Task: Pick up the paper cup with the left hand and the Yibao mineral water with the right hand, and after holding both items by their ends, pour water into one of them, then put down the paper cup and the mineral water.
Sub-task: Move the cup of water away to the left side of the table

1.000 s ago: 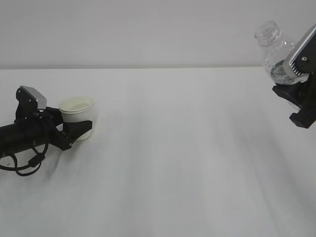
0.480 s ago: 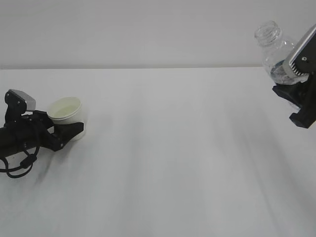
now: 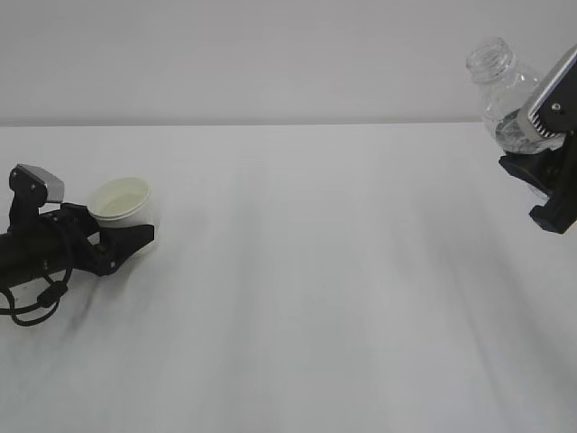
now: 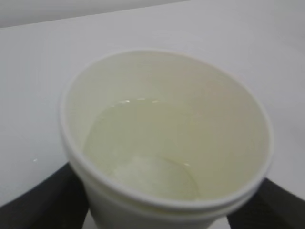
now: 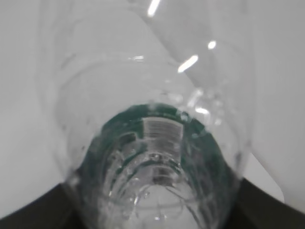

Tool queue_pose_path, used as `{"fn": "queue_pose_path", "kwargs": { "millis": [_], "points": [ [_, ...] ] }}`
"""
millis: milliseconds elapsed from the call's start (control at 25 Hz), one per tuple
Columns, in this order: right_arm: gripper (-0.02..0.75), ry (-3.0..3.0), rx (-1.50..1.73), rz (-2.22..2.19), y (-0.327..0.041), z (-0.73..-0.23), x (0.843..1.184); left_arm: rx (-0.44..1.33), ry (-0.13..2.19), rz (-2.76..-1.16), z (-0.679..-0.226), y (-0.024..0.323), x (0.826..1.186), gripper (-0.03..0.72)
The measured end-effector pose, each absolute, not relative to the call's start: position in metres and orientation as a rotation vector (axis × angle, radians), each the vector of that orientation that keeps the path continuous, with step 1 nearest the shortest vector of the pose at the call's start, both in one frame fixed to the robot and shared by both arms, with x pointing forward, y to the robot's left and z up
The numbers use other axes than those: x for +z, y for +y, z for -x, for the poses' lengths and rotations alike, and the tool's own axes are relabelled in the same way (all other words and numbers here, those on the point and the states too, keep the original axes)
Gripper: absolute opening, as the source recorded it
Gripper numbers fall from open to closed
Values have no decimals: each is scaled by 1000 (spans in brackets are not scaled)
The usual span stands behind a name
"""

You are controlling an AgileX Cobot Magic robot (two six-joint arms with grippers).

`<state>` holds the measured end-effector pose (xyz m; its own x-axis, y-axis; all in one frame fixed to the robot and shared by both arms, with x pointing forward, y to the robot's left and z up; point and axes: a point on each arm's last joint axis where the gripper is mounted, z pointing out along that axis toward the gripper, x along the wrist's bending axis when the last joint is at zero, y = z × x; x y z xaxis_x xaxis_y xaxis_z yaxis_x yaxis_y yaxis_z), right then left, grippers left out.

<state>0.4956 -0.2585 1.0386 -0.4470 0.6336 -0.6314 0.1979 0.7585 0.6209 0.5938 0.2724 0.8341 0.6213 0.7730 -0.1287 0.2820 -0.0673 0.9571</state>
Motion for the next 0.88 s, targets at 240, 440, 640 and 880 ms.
{"fn": "queue_pose_path", "kwargs": {
  "millis": [240,440,640,880],
  "points": [
    [428,2010,582,-627,-259,-496,1039,502,890,-1637,-594,272,834,589],
    [428,2006,575,-630,-259,-496,1039,514,908,-1624,-595,274,834,585],
    [428,2002,569,-633,-260,-496,1039,509,904,-1627,-595,273,834,584],
    [428,2001,570,-635,-260,-496,1039,477,897,-1633,-593,271,834,637]
  ]
}}
